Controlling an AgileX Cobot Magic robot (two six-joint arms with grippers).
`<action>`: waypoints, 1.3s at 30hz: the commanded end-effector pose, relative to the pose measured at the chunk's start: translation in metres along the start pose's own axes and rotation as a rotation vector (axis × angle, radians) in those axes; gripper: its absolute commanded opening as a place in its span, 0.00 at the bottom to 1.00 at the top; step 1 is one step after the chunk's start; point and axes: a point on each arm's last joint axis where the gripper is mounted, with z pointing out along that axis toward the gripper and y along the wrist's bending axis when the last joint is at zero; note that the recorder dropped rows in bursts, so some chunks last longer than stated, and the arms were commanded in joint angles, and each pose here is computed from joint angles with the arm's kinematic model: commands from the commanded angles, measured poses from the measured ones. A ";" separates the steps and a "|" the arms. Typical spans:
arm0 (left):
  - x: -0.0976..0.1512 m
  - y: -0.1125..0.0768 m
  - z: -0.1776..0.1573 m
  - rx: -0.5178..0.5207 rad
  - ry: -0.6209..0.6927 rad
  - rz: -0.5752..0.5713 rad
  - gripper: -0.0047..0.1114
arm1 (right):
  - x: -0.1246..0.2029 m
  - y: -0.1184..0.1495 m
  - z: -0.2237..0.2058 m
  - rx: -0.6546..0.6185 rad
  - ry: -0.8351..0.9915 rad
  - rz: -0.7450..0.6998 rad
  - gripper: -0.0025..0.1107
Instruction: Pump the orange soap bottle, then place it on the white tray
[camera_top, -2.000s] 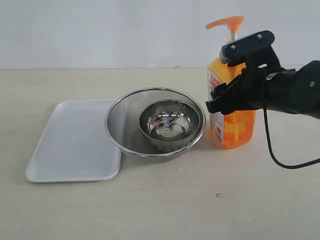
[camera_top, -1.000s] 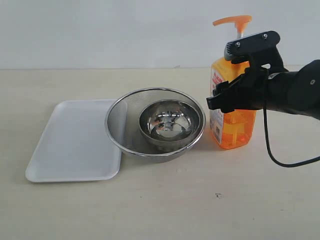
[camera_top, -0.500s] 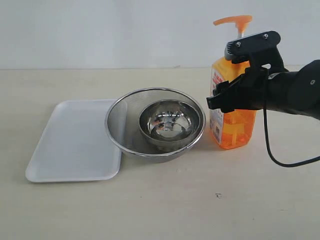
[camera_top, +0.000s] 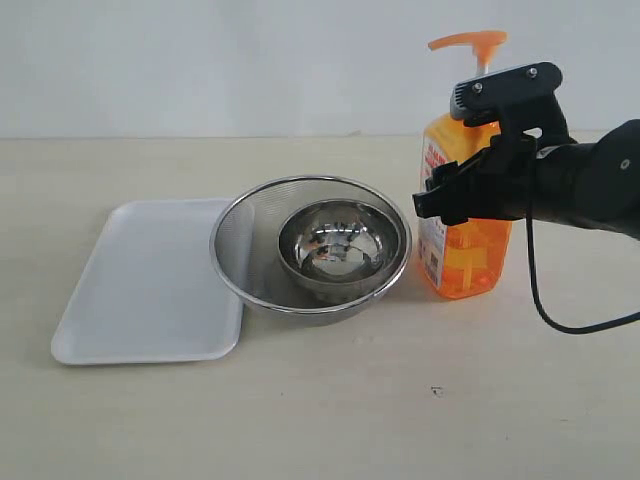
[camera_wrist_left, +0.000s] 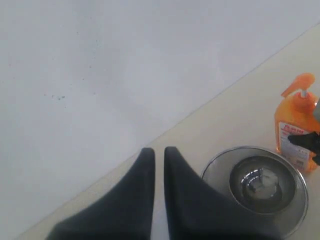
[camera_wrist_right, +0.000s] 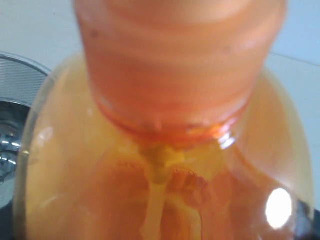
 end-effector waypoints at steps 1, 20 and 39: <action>0.018 0.002 -0.008 -0.026 0.029 -0.041 0.08 | 0.003 0.002 -0.002 -0.019 0.022 -0.019 0.02; 0.112 -0.005 -0.041 -0.022 0.134 -0.225 0.08 | 0.004 0.003 -0.002 -0.032 0.039 -0.034 0.02; 0.200 -0.018 -0.050 -0.047 0.222 -0.406 0.08 | 0.003 0.001 -0.002 -0.014 0.023 -0.011 0.02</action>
